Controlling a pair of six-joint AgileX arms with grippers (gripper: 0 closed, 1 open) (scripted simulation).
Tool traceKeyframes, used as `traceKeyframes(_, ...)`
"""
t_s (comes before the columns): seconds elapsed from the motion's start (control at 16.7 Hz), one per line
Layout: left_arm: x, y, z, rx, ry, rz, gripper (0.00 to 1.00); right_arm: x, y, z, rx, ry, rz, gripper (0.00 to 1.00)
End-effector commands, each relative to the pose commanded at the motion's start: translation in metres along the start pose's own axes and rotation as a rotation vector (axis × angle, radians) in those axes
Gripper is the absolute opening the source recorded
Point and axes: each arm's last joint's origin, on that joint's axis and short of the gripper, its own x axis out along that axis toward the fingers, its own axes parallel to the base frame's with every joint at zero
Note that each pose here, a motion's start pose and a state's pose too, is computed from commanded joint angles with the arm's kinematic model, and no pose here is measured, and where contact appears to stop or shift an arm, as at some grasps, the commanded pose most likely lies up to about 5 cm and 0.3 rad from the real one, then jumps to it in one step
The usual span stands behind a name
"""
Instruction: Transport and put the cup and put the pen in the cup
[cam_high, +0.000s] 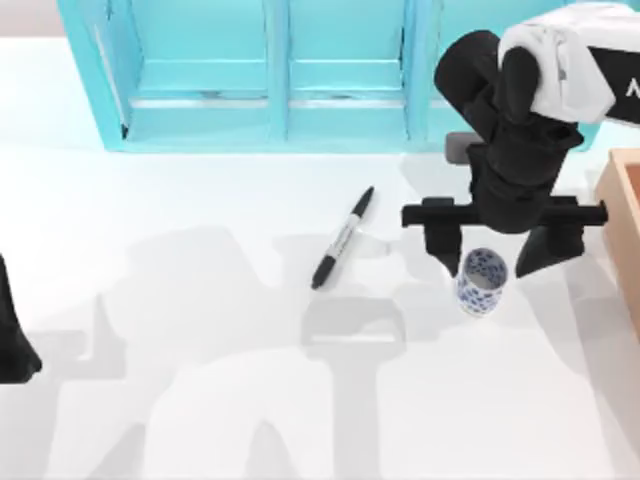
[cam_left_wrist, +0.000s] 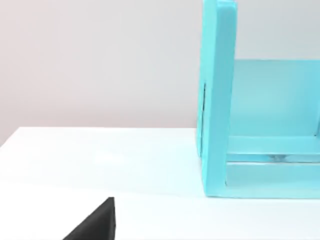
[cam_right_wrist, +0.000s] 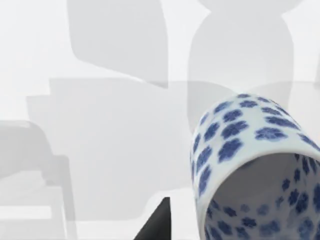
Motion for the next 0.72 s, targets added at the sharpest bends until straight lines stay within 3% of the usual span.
traceKeyframes(0.12,0.0,0.0,0.0,0.0,0.0,0.0,1.0,0.0,0.0,0.0,0.0,0.0,0.0,1.0)
traceKeyframes(0.72,0.0,0.0,0.0,0.0,0.0,0.0,1.0,-0.0028,0.0004,0.0012,0.0,0.002,-0.002,1.0)
